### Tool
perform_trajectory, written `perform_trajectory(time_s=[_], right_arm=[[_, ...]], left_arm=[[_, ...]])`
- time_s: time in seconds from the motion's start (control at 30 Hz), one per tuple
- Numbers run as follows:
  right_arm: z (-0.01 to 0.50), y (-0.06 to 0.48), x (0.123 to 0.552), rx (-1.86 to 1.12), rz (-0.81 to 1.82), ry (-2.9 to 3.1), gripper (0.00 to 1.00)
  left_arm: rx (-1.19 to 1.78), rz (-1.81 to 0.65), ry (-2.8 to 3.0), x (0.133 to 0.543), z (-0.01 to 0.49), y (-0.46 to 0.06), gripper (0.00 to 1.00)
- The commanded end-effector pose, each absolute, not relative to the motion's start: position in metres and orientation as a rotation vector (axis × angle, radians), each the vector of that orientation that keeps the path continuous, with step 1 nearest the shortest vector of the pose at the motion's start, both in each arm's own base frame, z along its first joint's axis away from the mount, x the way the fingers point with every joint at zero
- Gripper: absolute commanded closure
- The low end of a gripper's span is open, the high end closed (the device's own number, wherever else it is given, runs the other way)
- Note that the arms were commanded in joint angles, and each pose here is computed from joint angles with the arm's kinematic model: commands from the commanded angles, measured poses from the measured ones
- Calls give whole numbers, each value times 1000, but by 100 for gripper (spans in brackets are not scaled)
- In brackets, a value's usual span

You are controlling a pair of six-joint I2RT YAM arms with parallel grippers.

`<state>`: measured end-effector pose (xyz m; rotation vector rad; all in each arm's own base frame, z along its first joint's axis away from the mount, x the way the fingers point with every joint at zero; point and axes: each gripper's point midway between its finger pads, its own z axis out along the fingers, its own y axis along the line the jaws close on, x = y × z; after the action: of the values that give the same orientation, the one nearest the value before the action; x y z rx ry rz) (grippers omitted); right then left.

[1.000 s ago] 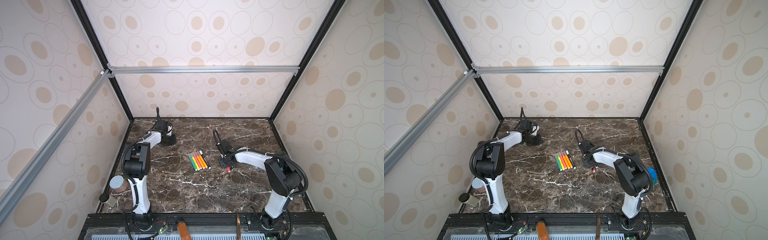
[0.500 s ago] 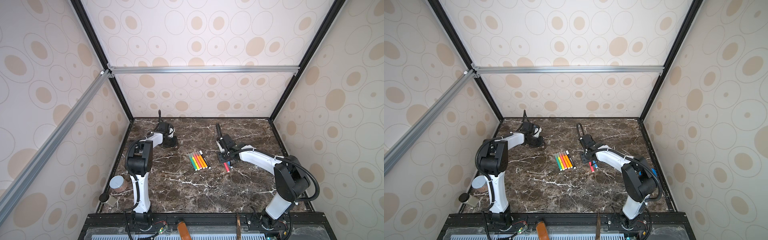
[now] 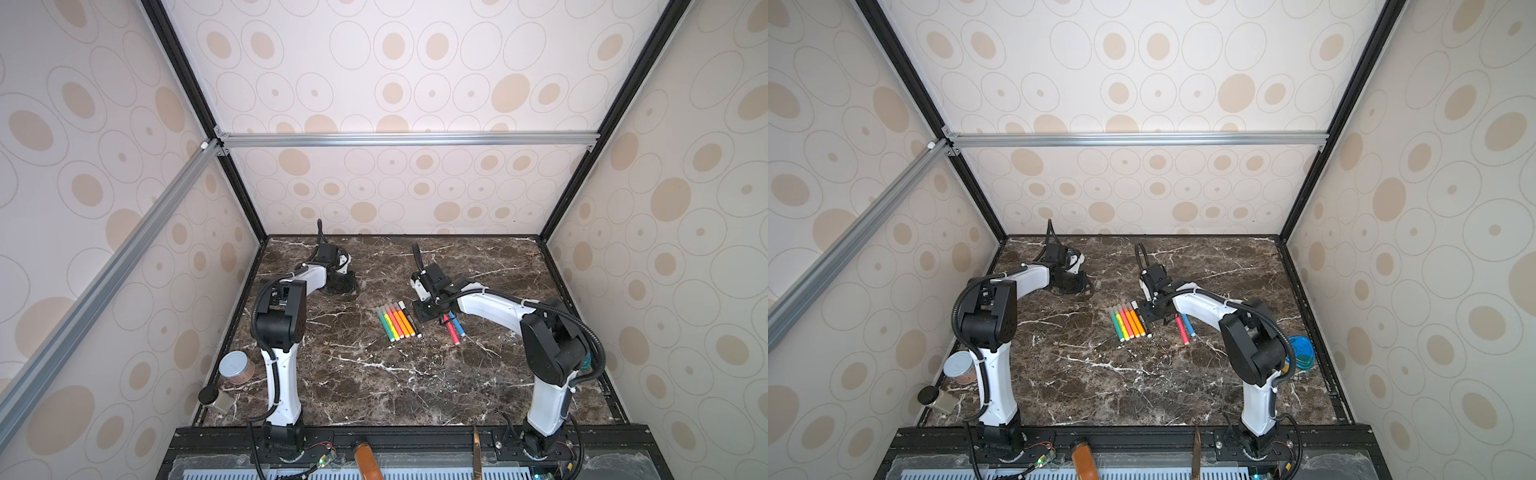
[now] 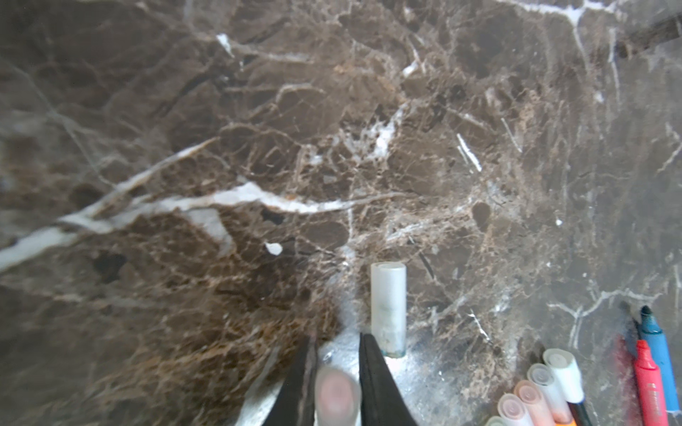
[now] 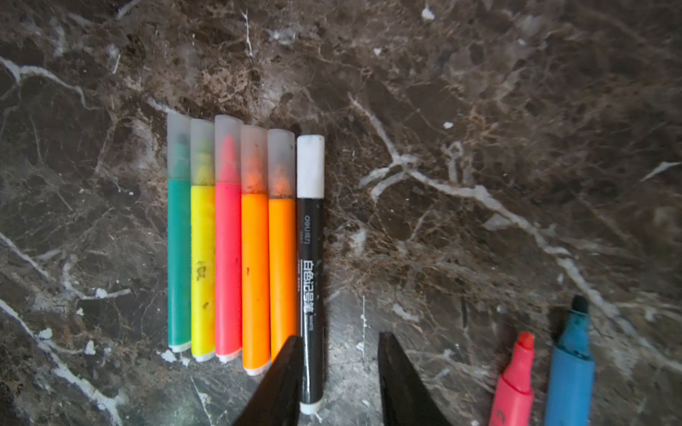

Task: Remove pen caps from pens
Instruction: Place the pen cap at the top-left of the table, then pick up the pen from the center of the table.

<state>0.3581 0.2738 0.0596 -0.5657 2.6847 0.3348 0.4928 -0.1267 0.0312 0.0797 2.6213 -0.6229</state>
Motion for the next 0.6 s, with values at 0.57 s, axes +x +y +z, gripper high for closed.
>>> perform_trajectory(time_s=[0.57], right_arm=[[30,290,353,-622,301,2770,63]], left_arm=[[102,-625,2517,502,83,-131,72]])
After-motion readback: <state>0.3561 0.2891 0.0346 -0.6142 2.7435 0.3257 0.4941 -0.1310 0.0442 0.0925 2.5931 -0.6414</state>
